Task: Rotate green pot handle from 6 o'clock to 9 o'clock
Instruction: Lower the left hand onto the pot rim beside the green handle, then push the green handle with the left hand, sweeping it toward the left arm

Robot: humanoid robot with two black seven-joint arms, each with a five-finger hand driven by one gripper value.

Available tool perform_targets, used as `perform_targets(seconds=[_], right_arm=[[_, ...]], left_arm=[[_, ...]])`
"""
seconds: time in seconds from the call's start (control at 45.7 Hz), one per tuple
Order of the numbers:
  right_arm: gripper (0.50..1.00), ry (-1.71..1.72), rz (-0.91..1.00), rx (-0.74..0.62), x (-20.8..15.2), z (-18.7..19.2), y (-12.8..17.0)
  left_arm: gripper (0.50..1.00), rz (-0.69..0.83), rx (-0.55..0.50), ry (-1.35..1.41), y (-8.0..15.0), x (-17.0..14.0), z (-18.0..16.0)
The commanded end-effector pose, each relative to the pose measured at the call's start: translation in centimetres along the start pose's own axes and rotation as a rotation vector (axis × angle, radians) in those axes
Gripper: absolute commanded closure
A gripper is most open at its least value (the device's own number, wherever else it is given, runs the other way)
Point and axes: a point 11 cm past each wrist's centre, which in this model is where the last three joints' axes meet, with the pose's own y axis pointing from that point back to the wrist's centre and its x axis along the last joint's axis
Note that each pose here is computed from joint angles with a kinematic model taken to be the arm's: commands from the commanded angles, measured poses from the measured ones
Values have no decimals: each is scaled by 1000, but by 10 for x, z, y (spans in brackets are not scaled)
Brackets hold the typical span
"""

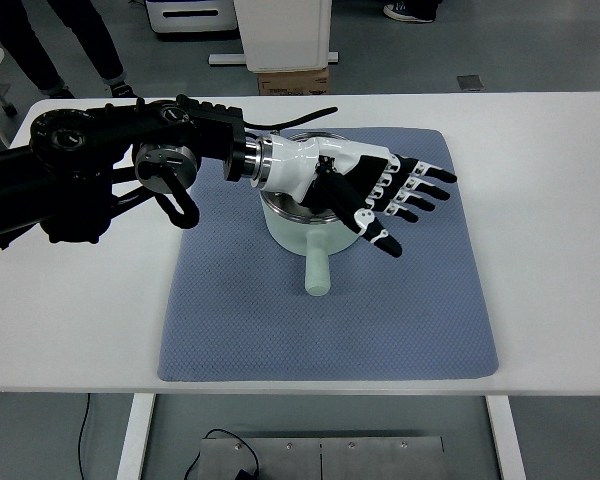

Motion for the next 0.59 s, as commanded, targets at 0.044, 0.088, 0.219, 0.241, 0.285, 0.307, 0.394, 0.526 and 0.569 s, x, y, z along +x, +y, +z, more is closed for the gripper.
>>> perform_targets(seconds=[0.044,0.088,0.219,0.241,0.285,0.307,0.394,0.526,0.569], right_arm=[[500,0,0,0,0,0,0],[500,1,0,0,0,0,0],[500,0,0,0,0,0,0],[500,0,0,0,0,0,0],[500,0,0,0,0,0,0],[500,1,0,0,0,0,0],[500,0,0,0,0,0,0],[500,0,0,0,0,0,0],[500,0,0,0,0,0,0]], left_arm=[[500,0,57,-41,1,0,-9],[500,0,78,-58,1,1,-11],[500,1,119,-89,3,2,-14],[500,0,126,-92,3,1,-15],[500,0,130,-95,3,1,-15],[500,0,132,-96,3,2,-15],[500,2,147,-108,4,2,-14],[500,-15,221,-122,5,-2,-22],[500,-22,231,-123,5,-5,-24]])
